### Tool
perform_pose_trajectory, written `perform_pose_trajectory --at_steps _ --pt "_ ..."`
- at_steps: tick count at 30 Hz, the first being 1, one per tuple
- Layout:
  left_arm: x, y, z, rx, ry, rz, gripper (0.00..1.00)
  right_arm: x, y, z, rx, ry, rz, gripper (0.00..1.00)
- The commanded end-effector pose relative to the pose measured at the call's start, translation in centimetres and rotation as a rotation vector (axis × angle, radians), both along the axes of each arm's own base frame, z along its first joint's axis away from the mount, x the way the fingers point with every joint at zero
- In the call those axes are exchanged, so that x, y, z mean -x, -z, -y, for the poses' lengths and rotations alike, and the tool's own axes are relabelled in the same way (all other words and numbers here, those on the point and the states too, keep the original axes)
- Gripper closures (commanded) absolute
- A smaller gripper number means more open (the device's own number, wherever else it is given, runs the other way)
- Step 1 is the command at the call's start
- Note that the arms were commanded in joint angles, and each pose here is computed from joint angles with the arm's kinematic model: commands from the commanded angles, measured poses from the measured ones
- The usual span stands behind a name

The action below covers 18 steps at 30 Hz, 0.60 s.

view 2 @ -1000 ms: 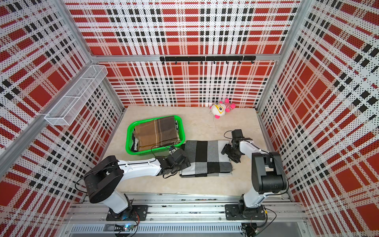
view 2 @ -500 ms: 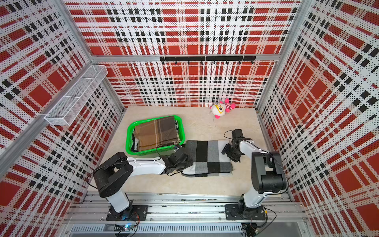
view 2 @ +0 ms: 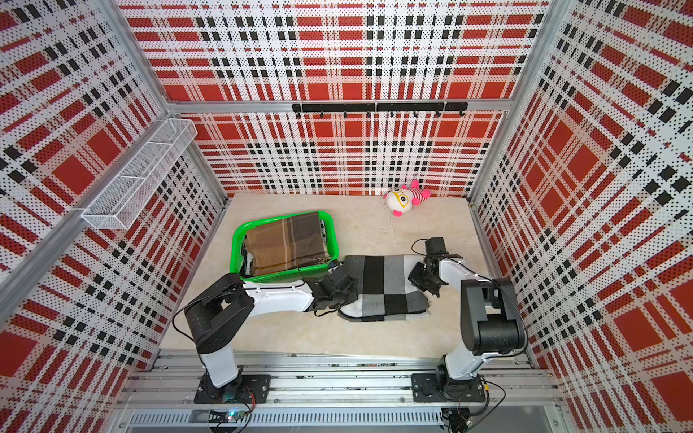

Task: Put the folded scarf in the basket
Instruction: Pick up the scarf at the center of the board, then place the scarf in the basket.

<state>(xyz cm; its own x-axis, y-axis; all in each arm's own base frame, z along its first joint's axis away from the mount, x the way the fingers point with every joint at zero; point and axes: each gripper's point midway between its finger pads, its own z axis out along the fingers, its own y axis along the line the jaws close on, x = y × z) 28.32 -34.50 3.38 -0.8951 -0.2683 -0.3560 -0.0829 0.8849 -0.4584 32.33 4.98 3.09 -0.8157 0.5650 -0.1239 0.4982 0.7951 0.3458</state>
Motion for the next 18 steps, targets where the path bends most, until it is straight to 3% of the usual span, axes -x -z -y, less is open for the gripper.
perform_pose_trajectory --at_steps 1,10,18 --pt "-0.5 -2.7 2.0 -0.029 0.054 0.061 1.0 0.9 -2.6 1.6 0.091 0.032 0.015 1.0" --pt "-2.3 -10.2 5.1 0.016 0.083 0.151 1.0 -0.1 -10.1 3.0 0.168 0.064 0.139 1.0" --pt "-4.5 -17.2 2.0 0.023 0.007 0.226 1.0 -3.4 -18.5 -0.1 0.065 0.013 0.314 1.0"
